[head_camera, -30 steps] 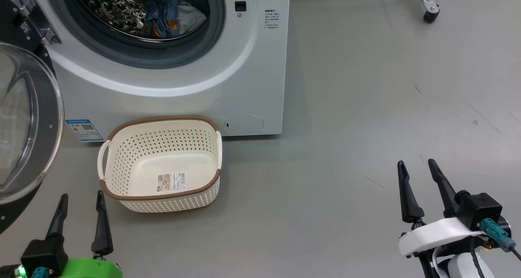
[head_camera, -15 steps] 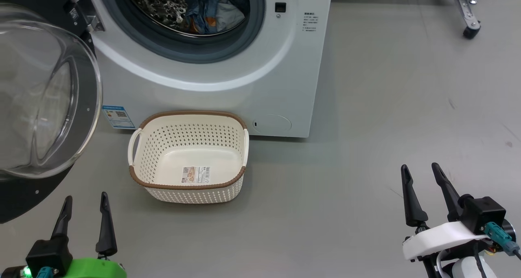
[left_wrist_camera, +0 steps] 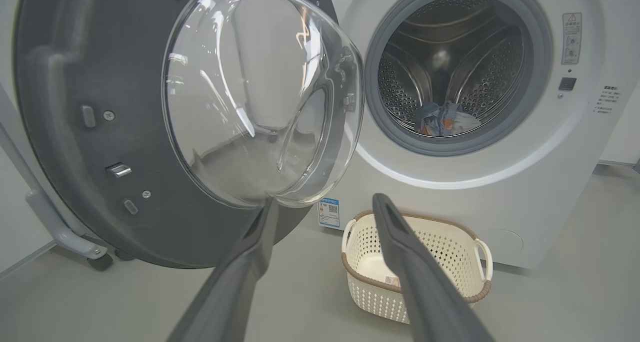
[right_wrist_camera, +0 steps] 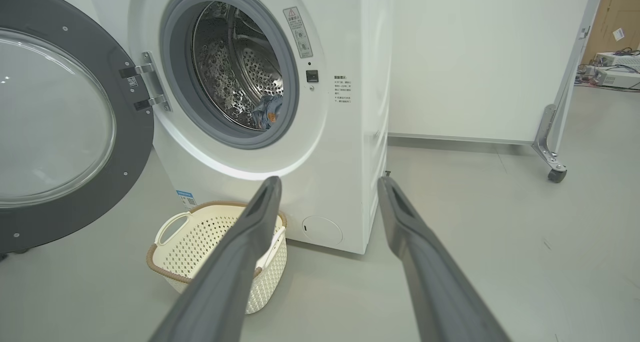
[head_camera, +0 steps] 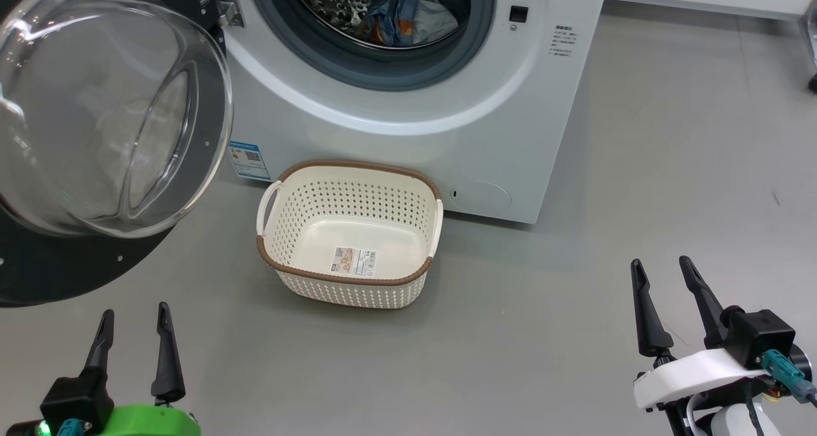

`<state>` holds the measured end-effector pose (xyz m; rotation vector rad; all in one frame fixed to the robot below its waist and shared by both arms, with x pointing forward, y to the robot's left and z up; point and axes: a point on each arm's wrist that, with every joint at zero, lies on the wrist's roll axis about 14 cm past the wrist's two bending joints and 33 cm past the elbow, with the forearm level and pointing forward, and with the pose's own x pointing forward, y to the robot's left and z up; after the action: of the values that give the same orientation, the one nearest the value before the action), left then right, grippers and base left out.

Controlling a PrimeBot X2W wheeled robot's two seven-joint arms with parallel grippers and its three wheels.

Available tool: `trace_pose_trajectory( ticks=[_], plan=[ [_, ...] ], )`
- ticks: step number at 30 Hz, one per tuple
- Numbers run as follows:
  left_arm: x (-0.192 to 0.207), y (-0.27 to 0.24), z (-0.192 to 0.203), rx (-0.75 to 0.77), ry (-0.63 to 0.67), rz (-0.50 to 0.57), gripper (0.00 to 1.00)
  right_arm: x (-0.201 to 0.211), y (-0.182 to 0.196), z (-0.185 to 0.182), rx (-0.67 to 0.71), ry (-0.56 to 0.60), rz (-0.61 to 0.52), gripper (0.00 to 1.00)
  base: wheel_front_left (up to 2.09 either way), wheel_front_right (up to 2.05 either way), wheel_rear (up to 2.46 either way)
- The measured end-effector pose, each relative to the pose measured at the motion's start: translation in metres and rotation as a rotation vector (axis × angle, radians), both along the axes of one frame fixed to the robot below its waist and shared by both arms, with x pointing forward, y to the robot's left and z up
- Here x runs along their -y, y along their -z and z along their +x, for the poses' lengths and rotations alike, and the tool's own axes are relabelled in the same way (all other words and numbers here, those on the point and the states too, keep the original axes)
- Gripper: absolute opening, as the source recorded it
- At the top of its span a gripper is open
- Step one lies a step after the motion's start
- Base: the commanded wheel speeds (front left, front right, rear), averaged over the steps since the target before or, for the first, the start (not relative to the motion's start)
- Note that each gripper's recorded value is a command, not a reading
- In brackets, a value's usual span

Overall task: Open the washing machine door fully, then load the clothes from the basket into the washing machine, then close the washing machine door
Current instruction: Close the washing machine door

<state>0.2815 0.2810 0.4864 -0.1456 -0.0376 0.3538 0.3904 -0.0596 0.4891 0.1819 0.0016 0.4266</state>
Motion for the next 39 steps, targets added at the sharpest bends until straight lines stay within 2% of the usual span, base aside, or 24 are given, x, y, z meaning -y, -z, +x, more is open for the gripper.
trace_pose_trajectory(
  ticks=[20,39],
  plan=[
    [-0.038,0.0,-0.051,-0.002,-0.184,0.006,1.0,-0.055,-0.002,-0.006,0.005,-0.163,-0.005,1.0,0.0,0.0,0.0],
    [-0.045,0.002,-0.059,-0.022,-0.224,0.016,1.0,-0.061,0.003,-0.007,-0.01,-0.18,-0.002,1.0,0.0,0.0,0.0]
  ],
)
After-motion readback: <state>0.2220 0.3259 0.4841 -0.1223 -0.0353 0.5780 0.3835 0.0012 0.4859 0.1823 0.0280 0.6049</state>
